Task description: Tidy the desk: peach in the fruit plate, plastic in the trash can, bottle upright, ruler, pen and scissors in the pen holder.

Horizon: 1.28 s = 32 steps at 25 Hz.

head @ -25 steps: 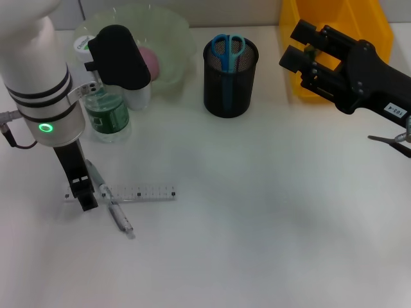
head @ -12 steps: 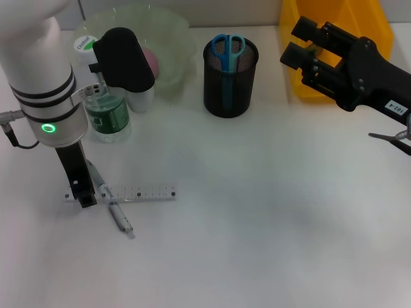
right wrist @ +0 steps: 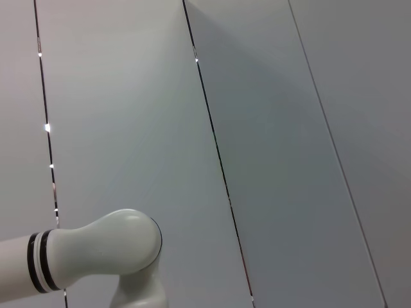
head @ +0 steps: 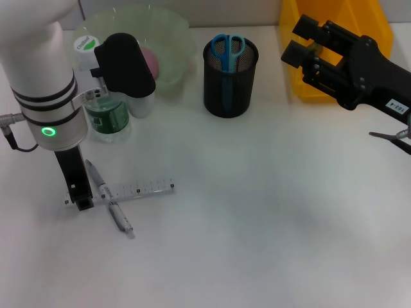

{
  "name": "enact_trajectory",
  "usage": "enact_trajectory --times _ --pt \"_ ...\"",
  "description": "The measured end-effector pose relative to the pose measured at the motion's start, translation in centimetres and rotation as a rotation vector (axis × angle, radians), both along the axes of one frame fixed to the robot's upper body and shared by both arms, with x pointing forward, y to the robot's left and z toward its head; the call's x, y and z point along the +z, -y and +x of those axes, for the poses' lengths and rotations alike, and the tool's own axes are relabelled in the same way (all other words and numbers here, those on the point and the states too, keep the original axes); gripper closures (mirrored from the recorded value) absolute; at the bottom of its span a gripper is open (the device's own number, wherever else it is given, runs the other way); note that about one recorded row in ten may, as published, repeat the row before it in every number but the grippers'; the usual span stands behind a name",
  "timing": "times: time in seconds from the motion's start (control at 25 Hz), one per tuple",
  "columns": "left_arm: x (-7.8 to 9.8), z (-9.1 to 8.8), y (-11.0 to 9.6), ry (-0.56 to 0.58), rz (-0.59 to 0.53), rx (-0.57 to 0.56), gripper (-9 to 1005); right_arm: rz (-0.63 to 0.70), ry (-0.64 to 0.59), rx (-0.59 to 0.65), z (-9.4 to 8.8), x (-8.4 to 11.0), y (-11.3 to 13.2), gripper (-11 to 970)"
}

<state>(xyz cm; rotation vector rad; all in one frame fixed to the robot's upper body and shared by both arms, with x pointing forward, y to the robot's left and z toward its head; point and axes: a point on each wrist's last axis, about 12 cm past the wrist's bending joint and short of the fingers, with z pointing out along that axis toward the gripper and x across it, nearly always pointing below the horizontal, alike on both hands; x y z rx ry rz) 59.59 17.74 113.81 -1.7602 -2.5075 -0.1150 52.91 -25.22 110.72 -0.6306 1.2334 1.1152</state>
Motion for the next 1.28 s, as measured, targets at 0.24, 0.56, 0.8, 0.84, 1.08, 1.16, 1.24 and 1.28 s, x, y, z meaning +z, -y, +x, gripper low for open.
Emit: enact_trajectory --times 0.24,0.56,0.8,0.84,1.08,1.16,1.24,1.28 --pt "0.0 -0.01 0.04 0.0 0.001 -0.002 569 0.001 0.001 0.001 -0.01 0.01 0.0 351" --pt "0.06 0.02 0.14 0.001 0.001 -0.004 652 0.002 0.002 0.003 -0.04 0.03 -0.01 350" --pt "0.1 0.0 0.2 0.002 0.004 -0.008 720 0.002 0.001 0.001 -0.07 0.0 0.02 350" --pt "0.16 0.02 0.24 0.005 0.004 -0.007 729 0.002 0.001 0.001 -0.07 0.0 0.02 350" --pt "0.21 0.0 0.29 0.007 0.007 -0.006 752 0.002 -0.002 -0.002 -0.05 -0.04 0.03 351" --pt "0.21 0.0 0.29 0.008 0.007 -0.006 759 0.002 -0.002 -0.002 -0.04 -0.04 0.04 351" --pt "0.24 -0.01 0.29 0.007 0.008 -0.006 766 0.001 -0.001 -0.003 -0.03 -0.03 0.04 351" --pt "0.31 -0.03 0.3 0.006 0.007 -0.005 770 0.001 -0.001 -0.003 -0.03 -0.03 0.06 351"
